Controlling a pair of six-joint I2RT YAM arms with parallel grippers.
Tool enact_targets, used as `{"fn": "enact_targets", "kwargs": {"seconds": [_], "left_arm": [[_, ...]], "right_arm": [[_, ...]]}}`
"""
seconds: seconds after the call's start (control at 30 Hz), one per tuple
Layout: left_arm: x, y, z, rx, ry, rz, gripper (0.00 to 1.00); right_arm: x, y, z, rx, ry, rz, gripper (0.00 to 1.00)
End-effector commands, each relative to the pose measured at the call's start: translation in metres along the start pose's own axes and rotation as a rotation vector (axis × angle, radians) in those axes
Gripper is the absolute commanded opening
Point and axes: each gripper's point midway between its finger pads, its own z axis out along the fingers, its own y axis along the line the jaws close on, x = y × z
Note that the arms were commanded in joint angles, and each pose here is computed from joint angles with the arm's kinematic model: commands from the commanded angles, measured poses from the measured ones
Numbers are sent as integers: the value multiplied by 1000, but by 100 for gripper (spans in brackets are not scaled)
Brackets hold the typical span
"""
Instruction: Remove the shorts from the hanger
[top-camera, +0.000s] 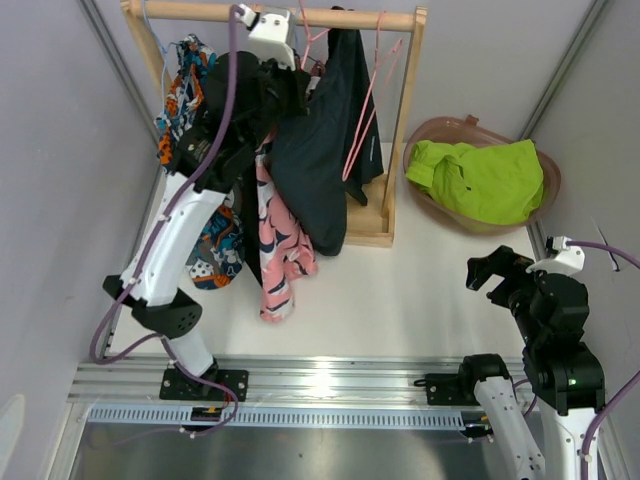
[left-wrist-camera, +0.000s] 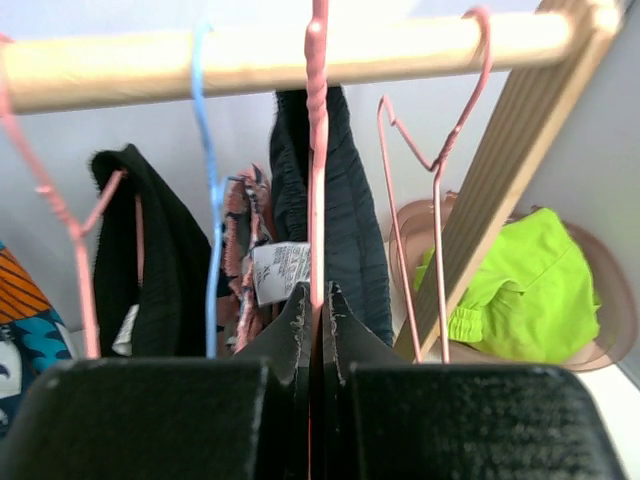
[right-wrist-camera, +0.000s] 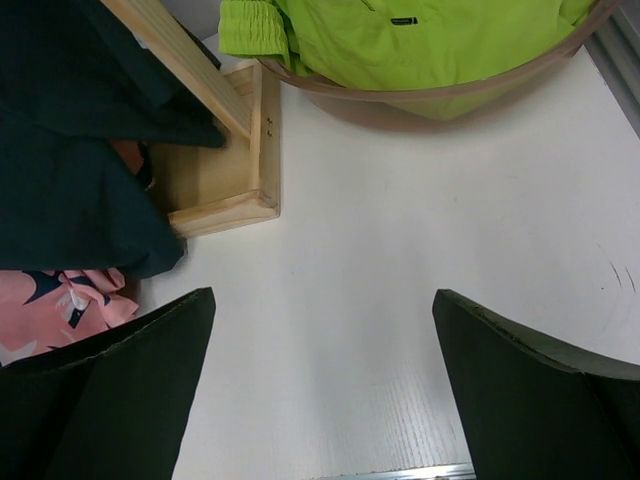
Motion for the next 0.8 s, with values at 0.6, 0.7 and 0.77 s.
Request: {"fn": "enact_targets", "kwargs": {"seconds": [0.6,0.7,0.77], "left_arm": [[78,-9,-227,331,125,-57,0],[75,-23,-252,443,151,-76,0],[64,-37,-270,544,151,-114,0]], "right_arm": [[-43,141,-57,-820,-74,-135,99],[-41,153,-54,-890,-25,-118,99],[-44,153,-46,-876,-33,-111,100]]}}
